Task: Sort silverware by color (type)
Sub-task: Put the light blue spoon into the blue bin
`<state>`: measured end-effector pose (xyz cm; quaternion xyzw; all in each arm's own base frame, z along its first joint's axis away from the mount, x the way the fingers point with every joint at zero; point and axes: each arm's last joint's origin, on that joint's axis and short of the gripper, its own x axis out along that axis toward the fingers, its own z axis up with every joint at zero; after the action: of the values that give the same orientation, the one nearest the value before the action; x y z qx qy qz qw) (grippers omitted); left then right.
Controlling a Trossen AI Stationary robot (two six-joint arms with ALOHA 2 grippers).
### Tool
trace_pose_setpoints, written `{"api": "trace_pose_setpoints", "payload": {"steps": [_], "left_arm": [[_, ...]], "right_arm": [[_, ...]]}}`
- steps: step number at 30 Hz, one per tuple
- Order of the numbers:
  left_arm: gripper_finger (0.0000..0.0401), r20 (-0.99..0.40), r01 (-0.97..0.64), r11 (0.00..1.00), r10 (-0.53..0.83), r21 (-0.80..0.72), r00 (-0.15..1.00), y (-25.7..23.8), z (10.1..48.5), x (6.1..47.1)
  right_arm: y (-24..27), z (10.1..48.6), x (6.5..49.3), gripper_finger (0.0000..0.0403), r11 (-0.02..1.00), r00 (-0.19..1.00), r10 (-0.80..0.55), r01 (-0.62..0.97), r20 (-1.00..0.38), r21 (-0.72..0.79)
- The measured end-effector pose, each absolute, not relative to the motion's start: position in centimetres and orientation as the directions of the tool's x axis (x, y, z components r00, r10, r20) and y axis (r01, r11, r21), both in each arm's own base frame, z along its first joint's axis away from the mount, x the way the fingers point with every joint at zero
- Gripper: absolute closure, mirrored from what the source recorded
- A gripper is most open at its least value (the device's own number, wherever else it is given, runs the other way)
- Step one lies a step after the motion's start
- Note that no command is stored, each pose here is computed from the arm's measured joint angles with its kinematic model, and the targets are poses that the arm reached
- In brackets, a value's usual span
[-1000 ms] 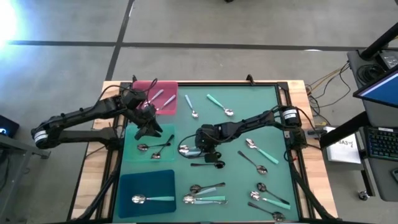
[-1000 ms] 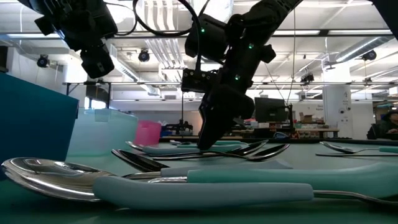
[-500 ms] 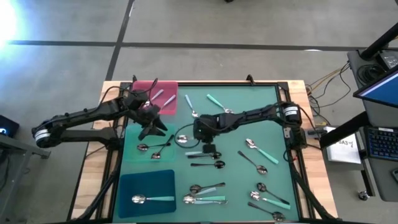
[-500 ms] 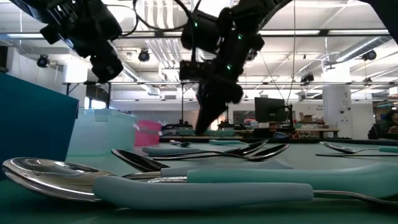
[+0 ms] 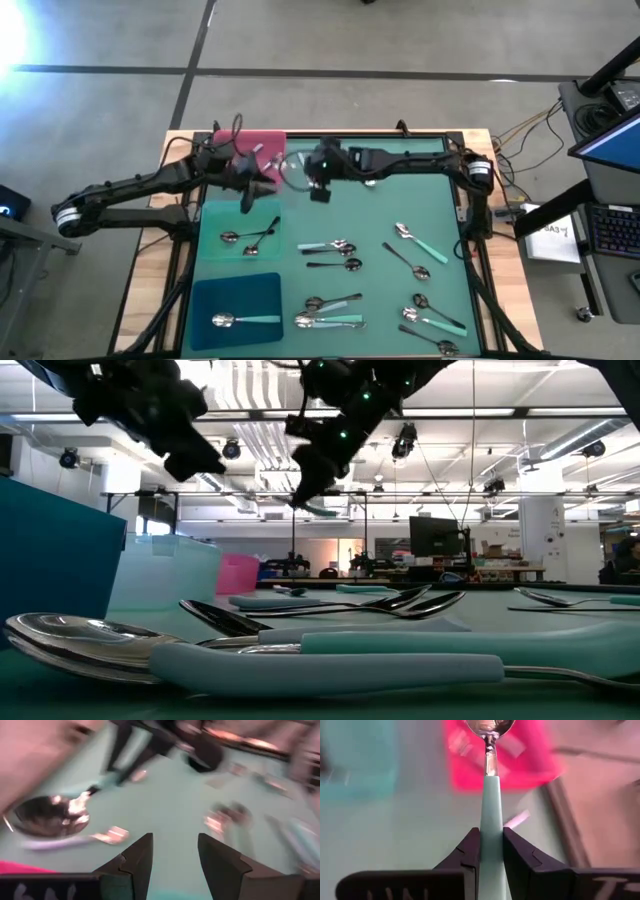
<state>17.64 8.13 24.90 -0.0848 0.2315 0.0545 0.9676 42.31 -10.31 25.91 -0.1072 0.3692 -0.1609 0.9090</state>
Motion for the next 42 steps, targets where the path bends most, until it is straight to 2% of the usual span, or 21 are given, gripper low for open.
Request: {"api": "trace_pose_setpoints", "payload": {"steps": [3, 6, 11, 15, 20, 33, 38, 42], "left_arm": [[0.026, -0.394, -0.298, 0.953, 0.251, -0.062, 0.884, 8.9, 25.6, 18.0], [0.026, -0.299, -0.382, 0.924, 0.356, -0.032, 0.885, 9.4, 26.5, 18.4], [0.026, -0.128, -0.445, 0.895, 0.439, -0.018, 0.889, 9.9, 28.0, 19.0], [0.026, -0.035, -0.486, 0.874, 0.486, -0.005, 0.873, 10.2, 28.7, 19.2], [0.026, 0.05, -0.527, 0.85, 0.526, 0.007, 0.849, 10.4, 29.5, 19.2], [0.0266, 0.112, -0.524, 0.851, 0.523, -0.016, 0.845, 10.3, 30.1, 19.2], [0.0294, 0.11, -0.491, 0.871, 0.49, -0.02, 0.865, 10.2, 30.1, 19.3], [0.0348, 0.089, -0.479, 0.876, 0.482, -0.048, 0.872, 10.2, 29.9, 19.3]], "right_arm": [[-11.8, 27.4, 42.7, 0.0358, 0.905, 0.753, -0.417, 0.292, -0.509, -0.31], [-12.9, 28.5, 43.1, 0.0358, 0.887, 0.806, -0.449, 0.353, -0.385, -0.297], [-13.3, 30.2, 43.6, 0.0358, 0.867, 0.861, -0.466, 0.397, -0.206, -0.302], [-13.1, 31.1, 43.8, 0.0358, 0.856, 0.881, -0.457, 0.399, -0.121, -0.328], [-12.8, 31.4, 43.9, 0.0358, 0.858, 0.897, -0.435, 0.384, -0.084, -0.34], [-10.8, 32.0, 44.5, 0.0358, 0.843, 0.919, -0.395, 0.353, -0.021, -0.406], [-10.1, 31.9, 44.7, 0.0358, 0.836, 0.921, -0.388, 0.342, -0.024, -0.429], [-10.1, 31.8, 44.7, 0.0358, 0.836, 0.92, -0.39, 0.341, -0.03, -0.429]]}}
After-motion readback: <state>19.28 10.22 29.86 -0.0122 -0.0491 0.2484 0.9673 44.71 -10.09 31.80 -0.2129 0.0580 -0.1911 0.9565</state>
